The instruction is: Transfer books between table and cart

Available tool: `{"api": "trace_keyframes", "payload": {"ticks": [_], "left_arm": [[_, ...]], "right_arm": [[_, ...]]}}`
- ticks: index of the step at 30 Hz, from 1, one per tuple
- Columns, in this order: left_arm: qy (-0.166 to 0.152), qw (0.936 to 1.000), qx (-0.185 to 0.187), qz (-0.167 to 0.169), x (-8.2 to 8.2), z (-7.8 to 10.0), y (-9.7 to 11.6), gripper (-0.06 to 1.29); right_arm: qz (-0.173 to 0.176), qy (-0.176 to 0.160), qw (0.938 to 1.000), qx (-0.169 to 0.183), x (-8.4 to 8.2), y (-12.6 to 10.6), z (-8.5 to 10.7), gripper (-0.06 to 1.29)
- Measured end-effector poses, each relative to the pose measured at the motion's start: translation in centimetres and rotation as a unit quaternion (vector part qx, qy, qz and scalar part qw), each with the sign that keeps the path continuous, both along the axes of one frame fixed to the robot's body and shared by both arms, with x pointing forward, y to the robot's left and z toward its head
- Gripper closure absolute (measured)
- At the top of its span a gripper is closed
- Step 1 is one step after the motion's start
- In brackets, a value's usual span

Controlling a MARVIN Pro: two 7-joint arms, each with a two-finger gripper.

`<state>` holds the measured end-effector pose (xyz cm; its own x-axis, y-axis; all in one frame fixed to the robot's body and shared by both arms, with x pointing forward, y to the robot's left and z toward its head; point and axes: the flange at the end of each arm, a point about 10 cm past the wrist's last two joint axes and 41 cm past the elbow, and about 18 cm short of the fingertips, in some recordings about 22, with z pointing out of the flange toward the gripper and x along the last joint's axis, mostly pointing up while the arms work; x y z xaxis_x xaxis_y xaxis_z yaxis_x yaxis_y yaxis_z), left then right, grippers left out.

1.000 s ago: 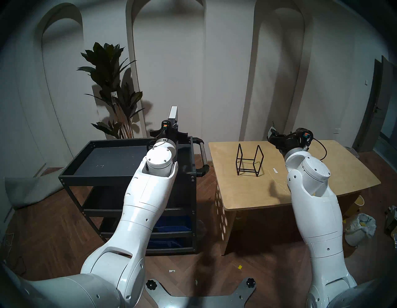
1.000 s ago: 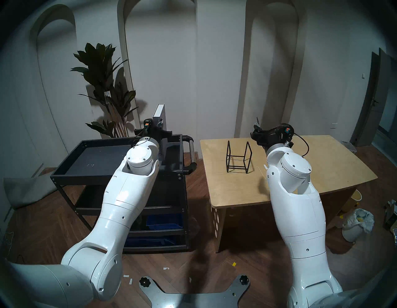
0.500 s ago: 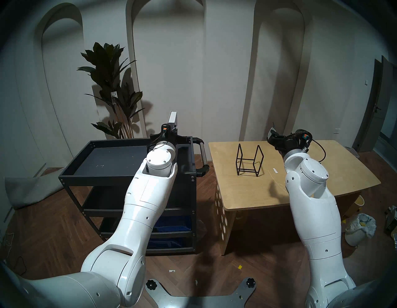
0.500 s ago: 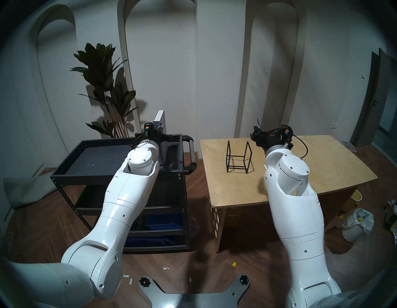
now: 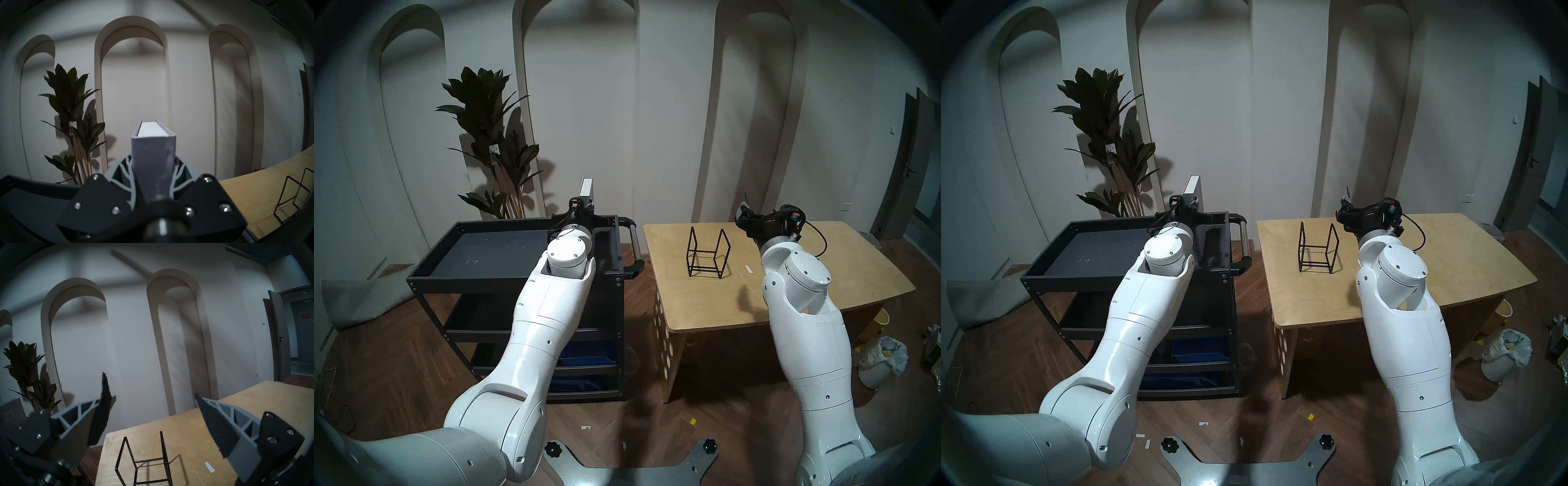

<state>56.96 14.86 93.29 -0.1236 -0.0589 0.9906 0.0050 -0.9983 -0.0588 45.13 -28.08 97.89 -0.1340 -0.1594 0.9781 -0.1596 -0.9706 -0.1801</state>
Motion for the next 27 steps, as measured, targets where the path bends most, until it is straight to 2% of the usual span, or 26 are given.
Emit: {"api": "trace_keyframes", "payload": {"ticks": [14, 19, 27], "left_arm": [[-0.001, 1.0, 0.003, 0.001, 0.22, -0.02, -0.31, 1.0], [-0.001, 1.0, 0.007, -0.001, 0.27, -0.02, -0.52, 0.81], [-0.001, 1.0, 0.009, -0.001, 0.33, 0.02, -0.62, 0.79]], "right_arm": [[-0.002, -0.002, 1.0, -0.002, 0.25, -0.37, -0.25, 0.0], [-0.002, -0.002, 1.0, -0.003, 0.41, -0.41, -0.34, 0.0], [-0.003, -0.003, 1.0, -0.005, 0.61, -0.44, -0.4, 0.0]]}}
